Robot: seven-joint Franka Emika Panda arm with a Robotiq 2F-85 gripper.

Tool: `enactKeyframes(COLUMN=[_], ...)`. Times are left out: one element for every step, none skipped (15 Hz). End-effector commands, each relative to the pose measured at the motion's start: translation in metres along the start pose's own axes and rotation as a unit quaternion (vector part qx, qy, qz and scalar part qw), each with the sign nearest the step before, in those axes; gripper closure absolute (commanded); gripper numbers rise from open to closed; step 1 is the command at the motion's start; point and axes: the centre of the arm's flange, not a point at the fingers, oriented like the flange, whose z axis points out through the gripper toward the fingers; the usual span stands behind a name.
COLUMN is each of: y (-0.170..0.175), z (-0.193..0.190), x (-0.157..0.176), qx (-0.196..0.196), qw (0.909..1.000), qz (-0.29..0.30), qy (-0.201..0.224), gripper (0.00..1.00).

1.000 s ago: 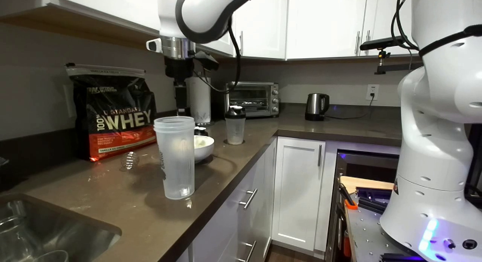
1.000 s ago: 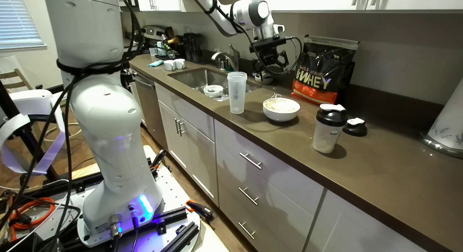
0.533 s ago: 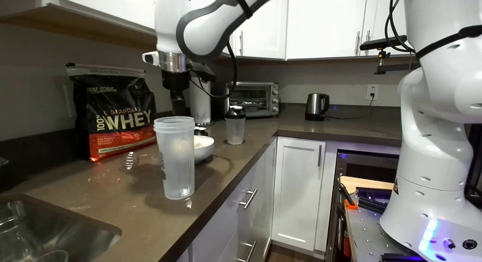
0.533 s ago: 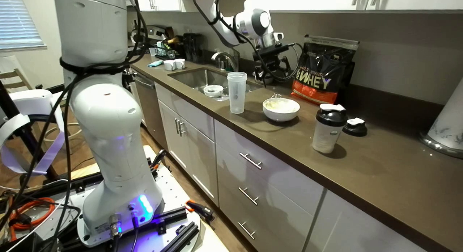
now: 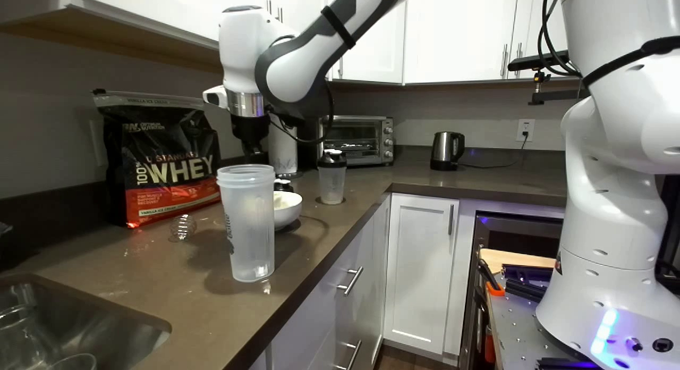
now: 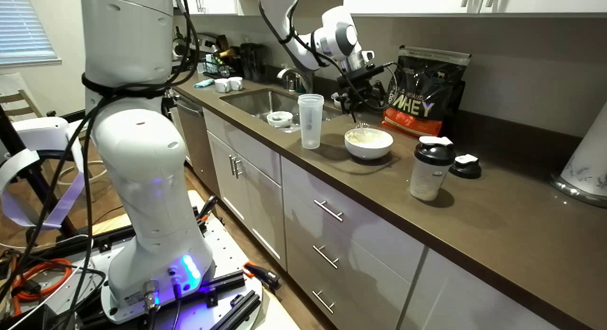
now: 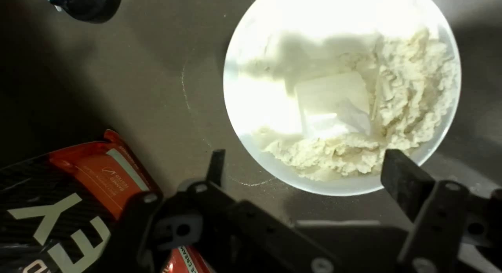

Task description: Put one scoop of the contents from the white bowl into the left cup

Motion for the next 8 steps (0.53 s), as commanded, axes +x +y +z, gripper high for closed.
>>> enactKeyframes(y=[0.007,0.008,0.008,0.009,0.010,0.011,0.013,0.015], z=[0.010,0.012,0.014,0.017,0.019,0.020,0.022,0.024], x=[0.003,0.000,-0.002,-0.004,-0.008,-0.010,-0.014,-0.017], qx=[-0.015,-0.015,-0.016,-0.015,-0.016,-0.017,-0.017,-0.019], qw=[0.9999,0.9999,0.9998,0.9998,0.9998,0.9997,0.9996,0.9995], qz=[0.006,0.006,0.007,0.007,0.009,0.010,0.011,0.013], qy=[-0.001,-0.004,-0.007,-0.009,-0.013,-0.016,-0.019,-0.023], gripper=[0.00,0.00,0.00,0.00,0.00,0.00,0.00,0.00])
